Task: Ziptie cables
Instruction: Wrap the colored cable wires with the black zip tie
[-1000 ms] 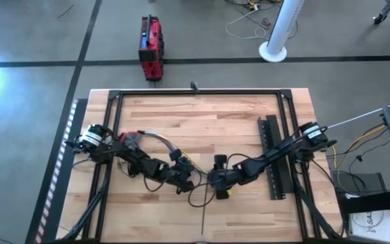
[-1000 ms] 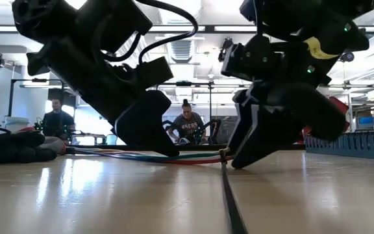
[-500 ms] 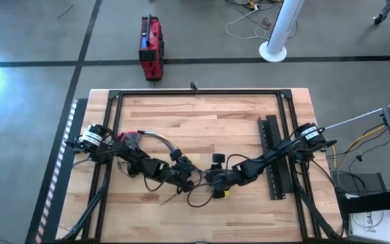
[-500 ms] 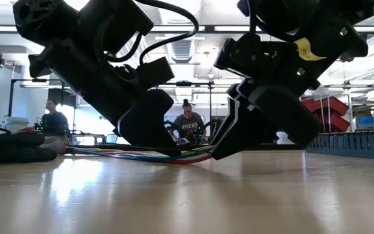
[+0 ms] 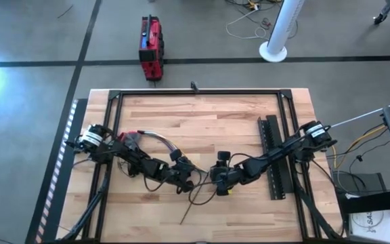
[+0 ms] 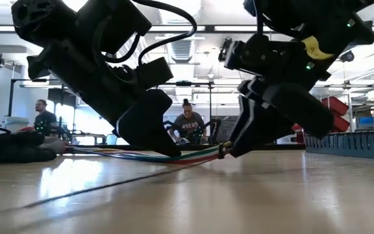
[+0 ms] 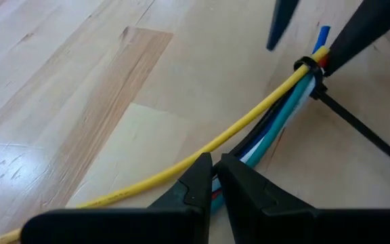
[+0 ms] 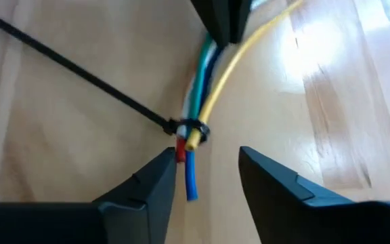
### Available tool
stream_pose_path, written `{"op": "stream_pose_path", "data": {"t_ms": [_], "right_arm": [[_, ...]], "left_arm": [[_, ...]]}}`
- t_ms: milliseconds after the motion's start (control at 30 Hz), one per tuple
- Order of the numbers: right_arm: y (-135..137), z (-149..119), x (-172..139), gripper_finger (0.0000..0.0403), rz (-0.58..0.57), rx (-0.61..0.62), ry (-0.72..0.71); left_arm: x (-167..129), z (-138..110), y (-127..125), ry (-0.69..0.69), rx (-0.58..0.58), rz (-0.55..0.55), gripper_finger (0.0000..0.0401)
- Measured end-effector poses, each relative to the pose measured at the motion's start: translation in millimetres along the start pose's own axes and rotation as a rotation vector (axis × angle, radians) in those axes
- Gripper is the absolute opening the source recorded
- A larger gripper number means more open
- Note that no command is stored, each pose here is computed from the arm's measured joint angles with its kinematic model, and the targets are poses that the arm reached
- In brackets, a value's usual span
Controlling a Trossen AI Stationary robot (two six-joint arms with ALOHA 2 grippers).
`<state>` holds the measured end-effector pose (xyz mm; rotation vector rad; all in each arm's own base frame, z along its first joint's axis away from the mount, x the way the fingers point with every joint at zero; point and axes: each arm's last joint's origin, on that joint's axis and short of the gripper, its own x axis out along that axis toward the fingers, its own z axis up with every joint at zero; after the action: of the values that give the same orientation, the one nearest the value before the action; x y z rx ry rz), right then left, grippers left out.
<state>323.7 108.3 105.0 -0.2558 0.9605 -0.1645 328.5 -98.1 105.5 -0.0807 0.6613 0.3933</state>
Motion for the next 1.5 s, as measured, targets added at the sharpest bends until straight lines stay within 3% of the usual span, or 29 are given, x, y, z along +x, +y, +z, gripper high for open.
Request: {"op": "stream_pose_path", "data": {"t_ms": [267,767,933,1167,1333,1500], "right_arm": [[6,0,0,0.0164,0.017,0.060,-0.015],[15,0,17,0.0045,0.031,0.094,-0.086],[16,4,17,0.0028,0.047,0.059,-0.125],[14,2,15,0.0074,0.053,0.049,-0.084],[12,3,6,0.0124,0.058,0.085,-0.047],[15,5,5,0.0144,0.080,0.159,-0.051]], "left_arm": [[0,0,0,0.000,-0.003,0.000,0.0020],[0,0,0,-0.005,0.001,-0.001,0.0020],[0,1,0,-0.011,0.007,-0.005,0.0020],[0,1,0,-0.011,0.007,-0.005,0.0020],[0,0,0,-0.010,0.008,-0.005,0.0020],[0,2,0,-0.010,0.028,-0.004,0.0020]]}}
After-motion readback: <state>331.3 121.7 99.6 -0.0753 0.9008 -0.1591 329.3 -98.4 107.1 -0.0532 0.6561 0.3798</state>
